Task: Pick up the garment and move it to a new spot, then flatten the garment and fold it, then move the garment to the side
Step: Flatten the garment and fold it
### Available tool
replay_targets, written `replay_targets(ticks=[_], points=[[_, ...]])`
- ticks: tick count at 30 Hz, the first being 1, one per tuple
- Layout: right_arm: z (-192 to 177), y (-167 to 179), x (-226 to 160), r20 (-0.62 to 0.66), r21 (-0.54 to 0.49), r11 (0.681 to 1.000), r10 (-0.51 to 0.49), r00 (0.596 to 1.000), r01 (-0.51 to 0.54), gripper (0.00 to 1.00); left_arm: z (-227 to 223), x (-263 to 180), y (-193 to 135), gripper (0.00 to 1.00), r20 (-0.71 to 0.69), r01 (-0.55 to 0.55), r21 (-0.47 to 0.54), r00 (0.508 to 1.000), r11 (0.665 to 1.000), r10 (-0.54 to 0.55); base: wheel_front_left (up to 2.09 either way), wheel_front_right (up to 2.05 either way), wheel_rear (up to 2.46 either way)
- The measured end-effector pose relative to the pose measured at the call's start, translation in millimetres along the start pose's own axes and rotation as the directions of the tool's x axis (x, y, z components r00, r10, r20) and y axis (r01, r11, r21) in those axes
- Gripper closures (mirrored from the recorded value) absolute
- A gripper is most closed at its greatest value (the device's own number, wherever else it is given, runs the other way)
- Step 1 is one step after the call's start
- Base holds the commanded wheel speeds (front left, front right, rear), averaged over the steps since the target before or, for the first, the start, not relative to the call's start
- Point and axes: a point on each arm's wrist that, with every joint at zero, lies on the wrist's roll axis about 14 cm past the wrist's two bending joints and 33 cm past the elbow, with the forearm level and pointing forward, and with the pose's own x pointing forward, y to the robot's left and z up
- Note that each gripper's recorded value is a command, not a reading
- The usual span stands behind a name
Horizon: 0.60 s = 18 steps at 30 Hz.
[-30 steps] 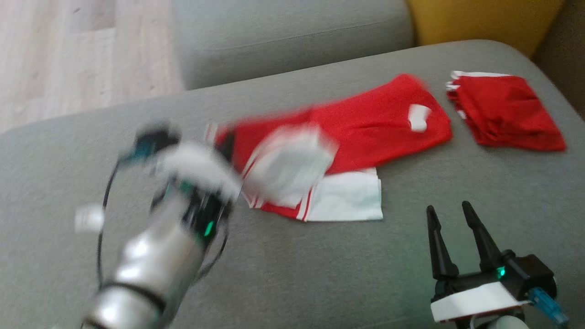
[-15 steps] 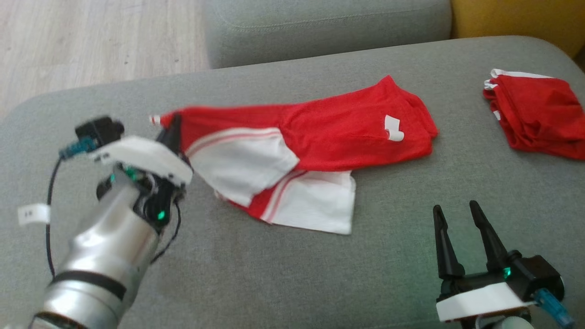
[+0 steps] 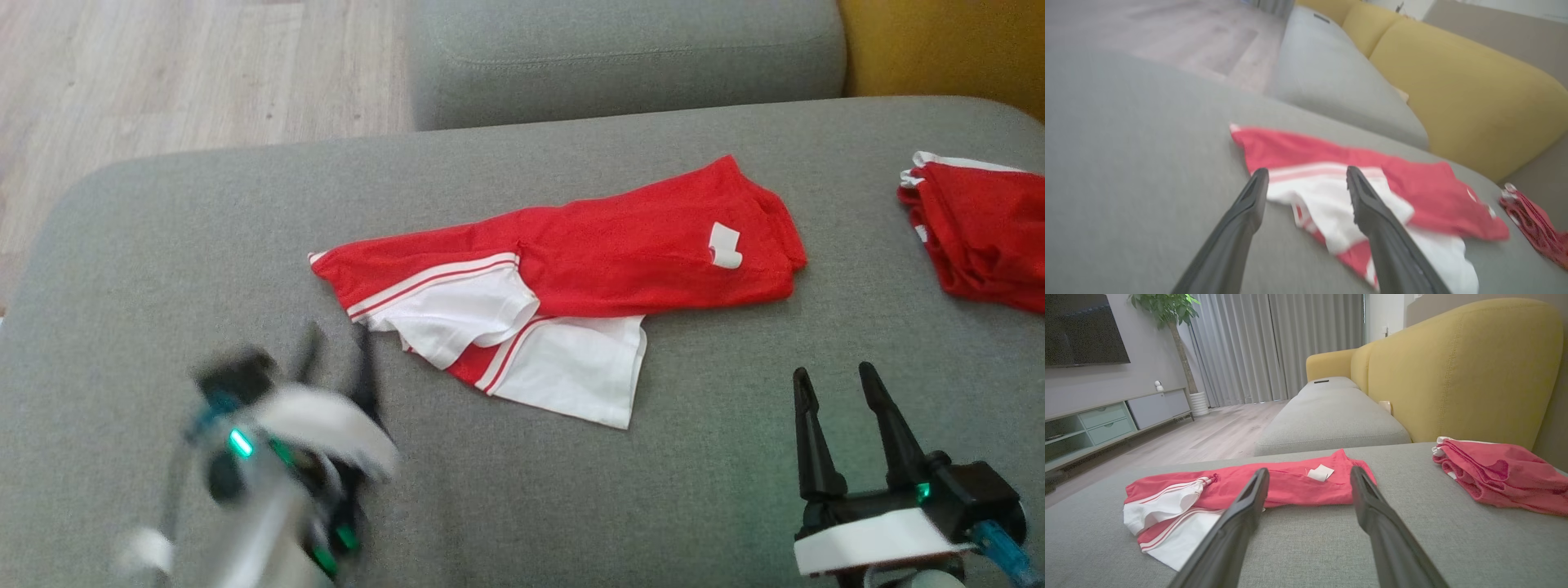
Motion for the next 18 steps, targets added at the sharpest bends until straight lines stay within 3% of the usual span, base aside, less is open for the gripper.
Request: replay_targets(ticks=[4, 18], points=[[-5, 5, 3, -0.015, 0.006, 1.0, 0.014, 1.0, -0.014, 0.0, -64, -32, -13, 0.0, -0.152, 0.004, -0.046, 0.988, 0.999, -0.011, 0.0, 0.0, 0.0], [-6, -13, -5, -0.02, 0.004, 0.999, -0.049, 0.999, 0.049, 0.0, -110, -11, -29, 0.0, -0.33, 0.087, 0.058, 0.942, 0.995, -0.063, 0.0, 0.0, 0.0]])
